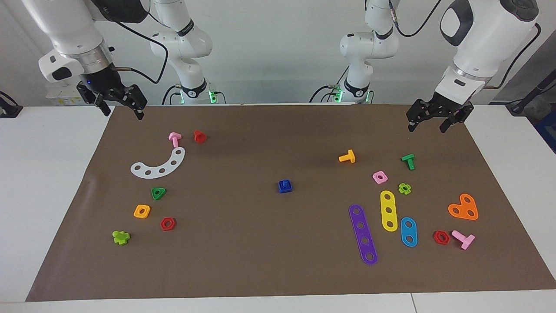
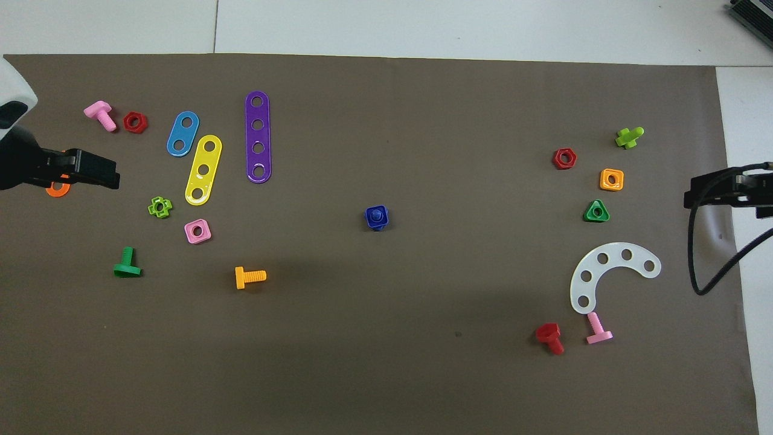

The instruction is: Unscrew and place screws in storage area

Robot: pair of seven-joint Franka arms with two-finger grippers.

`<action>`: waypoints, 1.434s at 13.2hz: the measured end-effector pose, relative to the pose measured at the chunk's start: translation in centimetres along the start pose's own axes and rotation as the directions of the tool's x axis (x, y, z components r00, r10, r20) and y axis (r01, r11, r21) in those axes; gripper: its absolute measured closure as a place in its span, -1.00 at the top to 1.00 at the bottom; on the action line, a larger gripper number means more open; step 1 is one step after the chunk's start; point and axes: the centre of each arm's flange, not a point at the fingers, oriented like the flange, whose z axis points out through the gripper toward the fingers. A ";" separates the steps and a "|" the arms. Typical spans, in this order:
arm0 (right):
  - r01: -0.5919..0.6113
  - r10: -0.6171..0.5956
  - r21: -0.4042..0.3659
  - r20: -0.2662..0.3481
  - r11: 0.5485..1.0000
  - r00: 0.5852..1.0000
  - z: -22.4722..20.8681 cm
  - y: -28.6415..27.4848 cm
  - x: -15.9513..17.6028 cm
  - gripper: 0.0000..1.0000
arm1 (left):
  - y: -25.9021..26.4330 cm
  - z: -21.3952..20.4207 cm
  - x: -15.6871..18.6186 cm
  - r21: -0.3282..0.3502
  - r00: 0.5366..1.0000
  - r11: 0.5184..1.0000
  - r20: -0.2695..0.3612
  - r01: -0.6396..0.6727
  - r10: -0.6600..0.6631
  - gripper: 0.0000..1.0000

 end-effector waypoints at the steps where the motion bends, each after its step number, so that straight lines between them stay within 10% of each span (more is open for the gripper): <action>1: 0.000 0.000 0.000 0.000 1.000 1.000 0.0 0.0 0.0 1.00 | 0.0 0.0 0.0 0.000 1.000 1.000 0.000 0.000 0.000 1.00; 10: 0.000 0.000 0.000 0.000 1.000 1.000 0.0 0.0 0.0 1.00 | 2.9 2.9 -1.4 -0.006 0.999 1.000 0.047 -0.010 0.010 1.00; 19: 0.000 0.000 0.000 0.000 1.000 1.000 0.0 0.0 0.0 1.00 | 23.1 13.3 -1.8 -0.035 0.989 0.989 -0.028 0.144 -0.145 1.00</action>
